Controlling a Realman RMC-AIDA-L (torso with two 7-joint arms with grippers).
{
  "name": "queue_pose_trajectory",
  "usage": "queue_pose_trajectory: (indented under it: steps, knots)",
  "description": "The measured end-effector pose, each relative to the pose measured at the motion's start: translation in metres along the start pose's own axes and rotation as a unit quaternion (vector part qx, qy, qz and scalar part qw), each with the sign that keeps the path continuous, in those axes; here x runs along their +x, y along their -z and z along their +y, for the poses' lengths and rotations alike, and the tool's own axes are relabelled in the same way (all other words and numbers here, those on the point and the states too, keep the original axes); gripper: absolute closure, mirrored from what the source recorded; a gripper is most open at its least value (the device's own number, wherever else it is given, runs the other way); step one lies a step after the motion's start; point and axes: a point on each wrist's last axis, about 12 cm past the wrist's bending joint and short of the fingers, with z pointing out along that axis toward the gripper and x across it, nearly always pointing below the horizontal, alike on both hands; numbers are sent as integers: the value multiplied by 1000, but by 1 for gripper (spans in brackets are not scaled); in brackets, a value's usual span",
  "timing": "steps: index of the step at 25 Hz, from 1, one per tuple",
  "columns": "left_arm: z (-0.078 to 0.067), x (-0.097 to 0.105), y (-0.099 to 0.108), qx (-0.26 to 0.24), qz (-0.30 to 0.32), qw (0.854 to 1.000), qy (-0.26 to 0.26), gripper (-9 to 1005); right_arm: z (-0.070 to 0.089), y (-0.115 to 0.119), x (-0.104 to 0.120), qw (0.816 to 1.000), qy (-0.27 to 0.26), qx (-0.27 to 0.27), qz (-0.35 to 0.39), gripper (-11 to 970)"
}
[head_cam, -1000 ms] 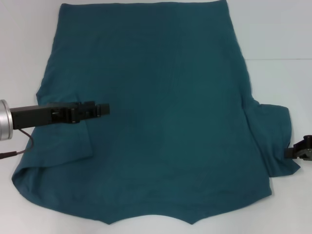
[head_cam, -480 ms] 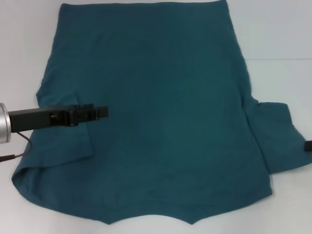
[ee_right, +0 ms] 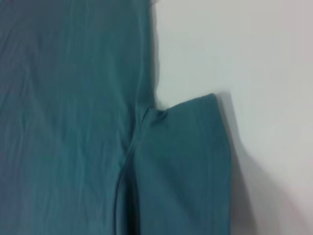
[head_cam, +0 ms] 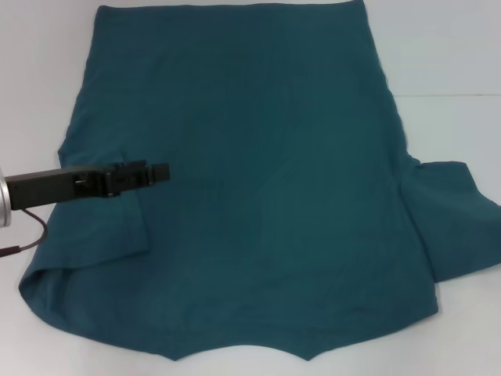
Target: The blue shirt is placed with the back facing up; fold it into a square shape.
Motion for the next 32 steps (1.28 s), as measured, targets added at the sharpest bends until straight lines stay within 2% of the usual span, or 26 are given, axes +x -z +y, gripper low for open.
queue_pose_trajectory:
  steps: [14,28,32]
  knots:
    - [0,1,2,2,-3,1000,4,391,-4,12,-10,1000,-9,4,-23,953]
    - [0,1,2,1,-4,1000,4,390,21,13,-36,999,21,-14,-34,952]
    - [0,1,3,3,-10,1000,7,389,24,16,-41,999,22,-19,-44,953]
